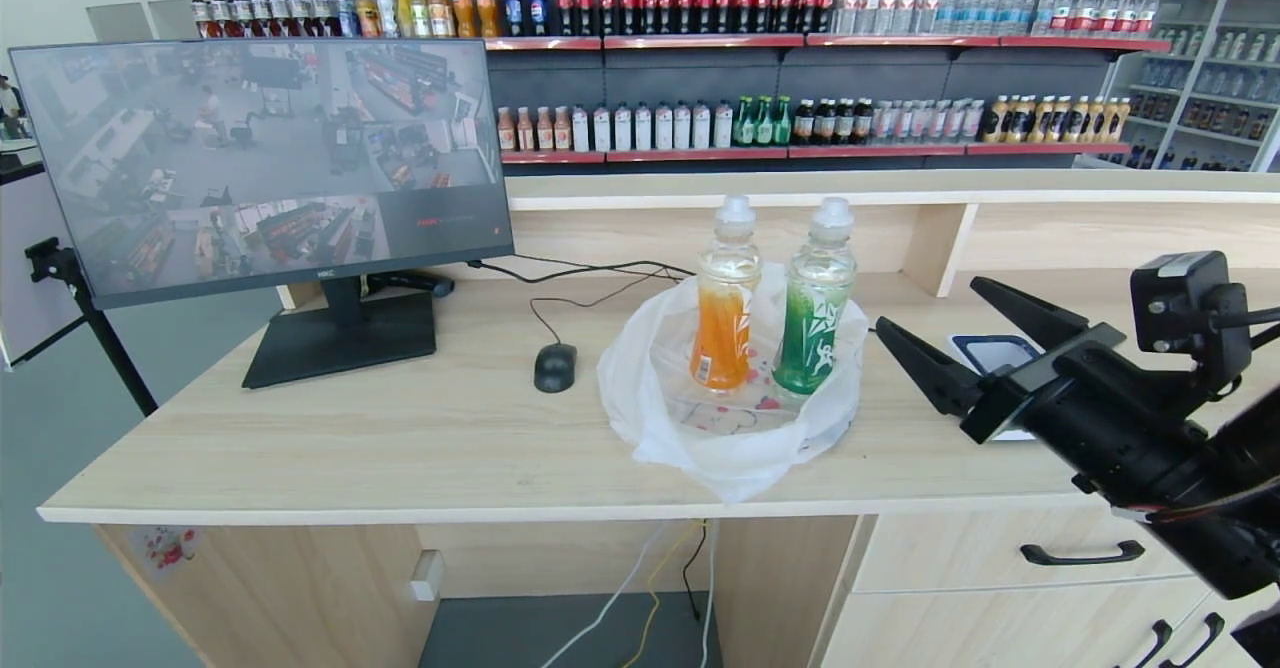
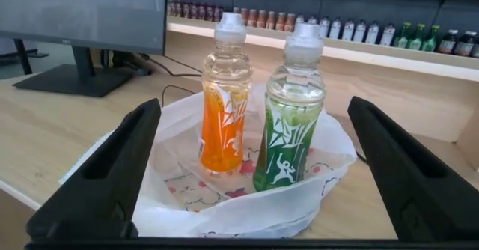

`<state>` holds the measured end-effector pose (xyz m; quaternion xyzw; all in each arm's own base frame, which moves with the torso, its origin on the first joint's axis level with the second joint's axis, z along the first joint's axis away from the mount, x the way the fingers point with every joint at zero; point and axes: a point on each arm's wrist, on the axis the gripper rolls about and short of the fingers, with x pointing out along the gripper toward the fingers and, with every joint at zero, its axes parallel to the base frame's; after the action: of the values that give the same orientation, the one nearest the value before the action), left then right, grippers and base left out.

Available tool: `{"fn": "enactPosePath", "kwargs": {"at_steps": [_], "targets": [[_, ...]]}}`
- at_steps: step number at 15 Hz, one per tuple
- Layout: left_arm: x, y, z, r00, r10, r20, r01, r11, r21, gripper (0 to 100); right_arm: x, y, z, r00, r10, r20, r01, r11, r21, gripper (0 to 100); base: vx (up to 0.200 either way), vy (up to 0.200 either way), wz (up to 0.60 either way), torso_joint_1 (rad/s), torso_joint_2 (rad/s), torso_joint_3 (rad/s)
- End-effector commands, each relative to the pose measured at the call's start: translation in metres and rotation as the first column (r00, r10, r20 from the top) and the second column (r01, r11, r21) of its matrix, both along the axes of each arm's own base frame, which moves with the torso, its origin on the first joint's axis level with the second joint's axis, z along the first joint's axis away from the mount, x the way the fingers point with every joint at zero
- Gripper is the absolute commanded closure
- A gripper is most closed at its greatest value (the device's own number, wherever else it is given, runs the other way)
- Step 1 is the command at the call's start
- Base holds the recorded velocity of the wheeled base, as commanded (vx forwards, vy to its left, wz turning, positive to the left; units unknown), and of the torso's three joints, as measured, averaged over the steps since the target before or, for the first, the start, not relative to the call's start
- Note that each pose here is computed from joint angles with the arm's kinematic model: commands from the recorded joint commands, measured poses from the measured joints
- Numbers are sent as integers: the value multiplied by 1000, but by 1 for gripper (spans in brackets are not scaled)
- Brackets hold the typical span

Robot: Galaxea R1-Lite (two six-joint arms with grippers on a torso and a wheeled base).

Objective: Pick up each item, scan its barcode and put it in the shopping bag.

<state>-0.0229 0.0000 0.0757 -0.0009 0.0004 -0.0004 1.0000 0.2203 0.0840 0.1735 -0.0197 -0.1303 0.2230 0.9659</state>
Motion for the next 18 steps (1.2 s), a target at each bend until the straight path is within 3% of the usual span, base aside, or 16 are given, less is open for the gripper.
{"fn": "enactPosePath", "kwargs": {"at_steps": [1,4,10,18], "targets": [[0,0,0,1000,-1,1,1,1000,0,0,-2,0,1,1000,2,6,-2,1000,2,0,0,0,0,0,0,0],[0,0,0,1000,-1,1,1,1000,-1,0,-2,0,1,1000,2,5,-2,1000,1,0,-200,0,0,7,4,2],[0,0,0,1000,-1,1,1,1000,0,0,1,0,-2,1000,0,-8,0,1000,-3,0,0,0,0,0,0,0],[0,0,0,1000,1,1,-1,1000,-1,0,2,-2,-6,1000,-9,-24,9,1000,-9,0,0,-200,0,1,4,4]]}}
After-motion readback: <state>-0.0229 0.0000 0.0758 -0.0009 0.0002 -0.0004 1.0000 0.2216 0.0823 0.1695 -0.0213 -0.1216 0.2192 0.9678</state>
